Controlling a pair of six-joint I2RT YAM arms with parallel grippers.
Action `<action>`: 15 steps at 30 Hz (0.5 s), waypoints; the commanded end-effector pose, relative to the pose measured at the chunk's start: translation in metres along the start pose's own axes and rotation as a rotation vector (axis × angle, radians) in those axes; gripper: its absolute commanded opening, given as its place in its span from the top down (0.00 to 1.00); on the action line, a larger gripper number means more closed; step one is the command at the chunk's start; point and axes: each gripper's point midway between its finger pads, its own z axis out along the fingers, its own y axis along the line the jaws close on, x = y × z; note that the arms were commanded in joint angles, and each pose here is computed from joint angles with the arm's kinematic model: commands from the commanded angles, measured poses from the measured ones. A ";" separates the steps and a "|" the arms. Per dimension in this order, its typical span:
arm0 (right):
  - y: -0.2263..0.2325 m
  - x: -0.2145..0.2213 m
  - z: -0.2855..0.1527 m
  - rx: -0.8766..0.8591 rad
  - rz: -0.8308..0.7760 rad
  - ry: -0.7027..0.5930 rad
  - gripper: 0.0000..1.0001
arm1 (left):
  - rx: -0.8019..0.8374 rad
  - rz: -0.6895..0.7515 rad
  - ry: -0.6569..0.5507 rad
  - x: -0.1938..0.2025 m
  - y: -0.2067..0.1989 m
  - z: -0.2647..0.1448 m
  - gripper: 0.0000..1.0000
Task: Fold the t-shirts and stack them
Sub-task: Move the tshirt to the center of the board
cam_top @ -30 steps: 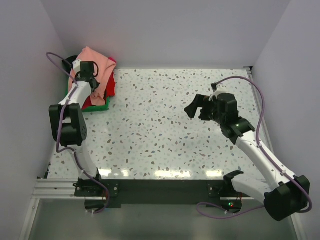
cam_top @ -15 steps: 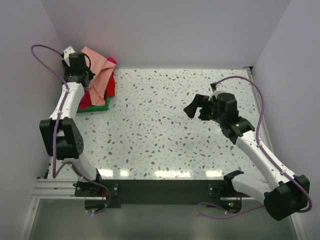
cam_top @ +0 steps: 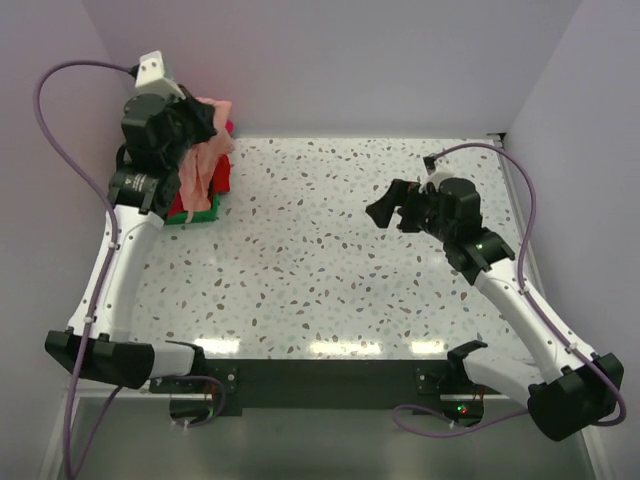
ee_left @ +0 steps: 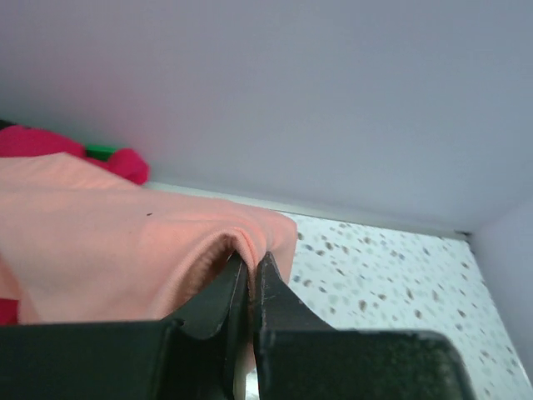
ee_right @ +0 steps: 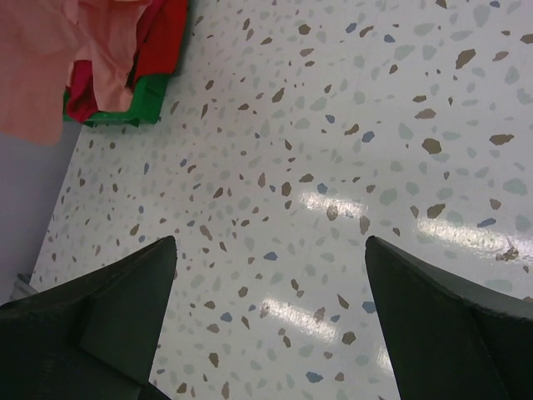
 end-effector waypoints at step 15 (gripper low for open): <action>-0.006 -0.018 -0.027 0.080 -0.018 -0.068 0.01 | 0.587 -0.005 0.374 0.204 -0.251 -0.013 1.00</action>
